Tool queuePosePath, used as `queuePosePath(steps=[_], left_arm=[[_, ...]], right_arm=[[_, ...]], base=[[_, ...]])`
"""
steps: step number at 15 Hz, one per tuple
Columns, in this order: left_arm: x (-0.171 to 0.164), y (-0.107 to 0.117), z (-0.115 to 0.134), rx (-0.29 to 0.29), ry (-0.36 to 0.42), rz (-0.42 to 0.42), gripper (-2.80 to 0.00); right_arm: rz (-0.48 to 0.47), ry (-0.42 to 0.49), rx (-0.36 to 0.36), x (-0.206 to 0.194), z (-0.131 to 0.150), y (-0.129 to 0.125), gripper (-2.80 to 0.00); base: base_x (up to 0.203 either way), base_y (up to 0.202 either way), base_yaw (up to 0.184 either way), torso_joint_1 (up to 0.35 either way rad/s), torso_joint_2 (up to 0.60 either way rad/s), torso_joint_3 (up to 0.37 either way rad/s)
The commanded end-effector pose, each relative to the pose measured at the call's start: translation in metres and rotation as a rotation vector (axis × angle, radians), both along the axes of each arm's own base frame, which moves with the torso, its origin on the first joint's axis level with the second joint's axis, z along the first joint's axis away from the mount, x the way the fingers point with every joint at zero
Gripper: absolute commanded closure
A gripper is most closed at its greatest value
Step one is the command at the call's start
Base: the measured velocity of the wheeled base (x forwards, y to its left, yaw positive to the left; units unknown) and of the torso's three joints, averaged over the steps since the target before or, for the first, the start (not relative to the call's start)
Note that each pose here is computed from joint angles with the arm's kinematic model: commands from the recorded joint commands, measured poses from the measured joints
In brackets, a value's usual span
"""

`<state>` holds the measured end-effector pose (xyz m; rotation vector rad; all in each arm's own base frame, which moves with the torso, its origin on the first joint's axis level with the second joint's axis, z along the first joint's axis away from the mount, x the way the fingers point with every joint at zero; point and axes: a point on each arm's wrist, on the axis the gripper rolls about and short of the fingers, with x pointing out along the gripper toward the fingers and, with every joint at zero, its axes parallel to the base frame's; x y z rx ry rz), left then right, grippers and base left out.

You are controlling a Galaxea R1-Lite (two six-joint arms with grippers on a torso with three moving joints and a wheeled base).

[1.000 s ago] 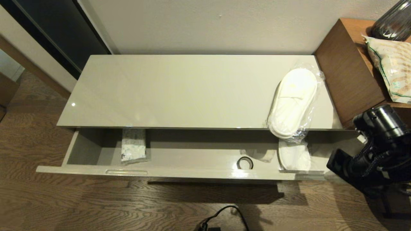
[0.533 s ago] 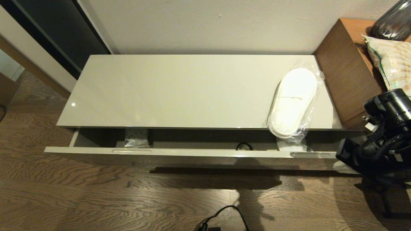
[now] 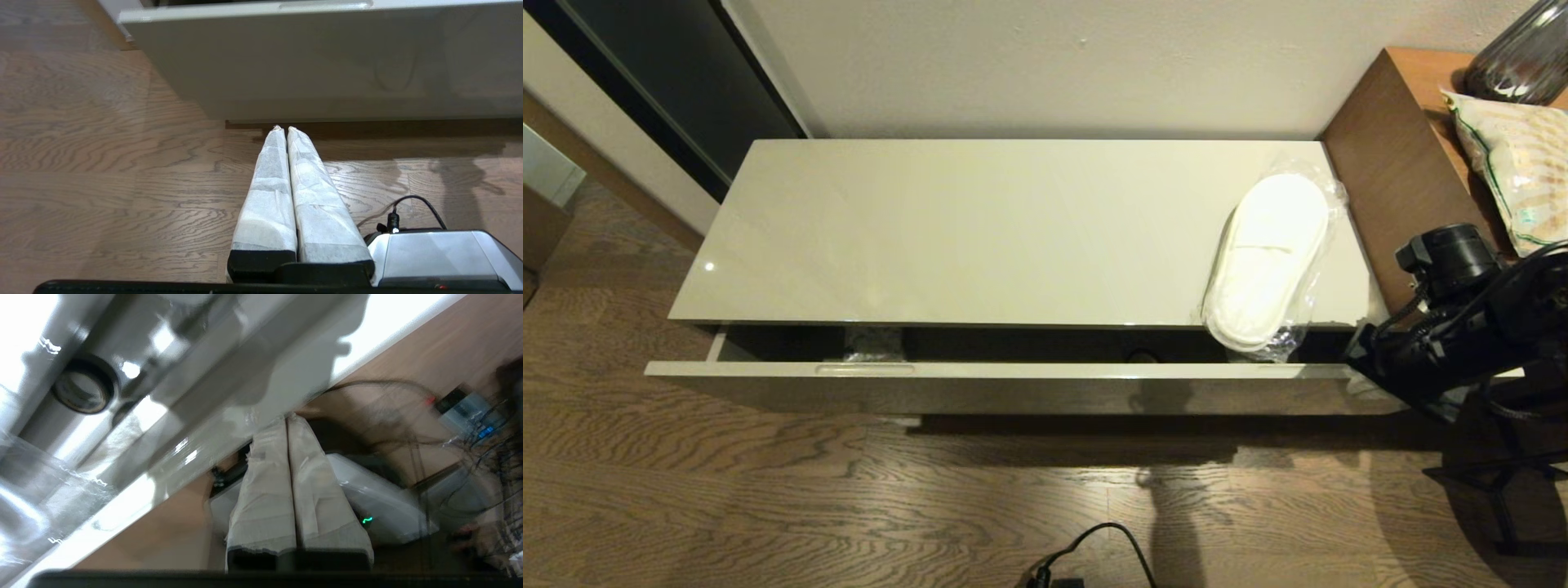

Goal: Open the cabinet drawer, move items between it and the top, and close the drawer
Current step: Close the drawer

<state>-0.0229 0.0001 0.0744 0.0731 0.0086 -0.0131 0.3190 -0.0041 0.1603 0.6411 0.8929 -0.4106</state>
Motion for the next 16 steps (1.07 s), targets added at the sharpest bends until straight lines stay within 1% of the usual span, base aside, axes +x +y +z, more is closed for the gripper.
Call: queuePosePath(steps=[1, 4, 7, 9, 13, 16], left_arm=[[0.000, 0.000, 0.000, 0.001, 0.002, 0.001, 0.00], [0.000, 0.000, 0.000, 0.001, 0.002, 0.000, 0.00], [0.000, 0.000, 0.000, 0.001, 0.003, -0.001, 0.00], [0.000, 0.000, 0.000, 0.001, 0.002, 0.000, 0.00], [0.000, 0.000, 0.000, 0.001, 0.002, 0.000, 0.00], [0.000, 0.000, 0.000, 0.001, 0.003, -0.001, 0.00]], right_arm=[[-0.031, -0.062, -0.001, 0.026, 0.012, -0.014, 0.00], [-0.023, -0.125, 0.007, 0.033, 0.045, -0.017, 0.00], [-0.012, -0.149, 0.017, 0.022, 0.071, -0.016, 0.00], [0.004, -0.144, 0.026, 0.016, 0.075, -0.015, 0.00], [-0.001, -0.141, 0.030, 0.015, 0.074, -0.015, 0.00], [-0.012, -0.195, 0.027, 0.018, 0.085, -0.017, 0.00]], base=[[0.000, 0.000, 0.000, 0.000, 0.00, 0.000], [0.000, 0.000, 0.000, 0.000, 0.00, 0.000], [0.000, 0.000, 0.000, 0.000, 0.00, 0.000], [0.000, 0.000, 0.000, 0.000, 0.00, 0.000], [0.000, 0.000, 0.000, 0.000, 0.00, 0.000], [0.000, 0.000, 0.000, 0.000, 0.00, 0.000]])
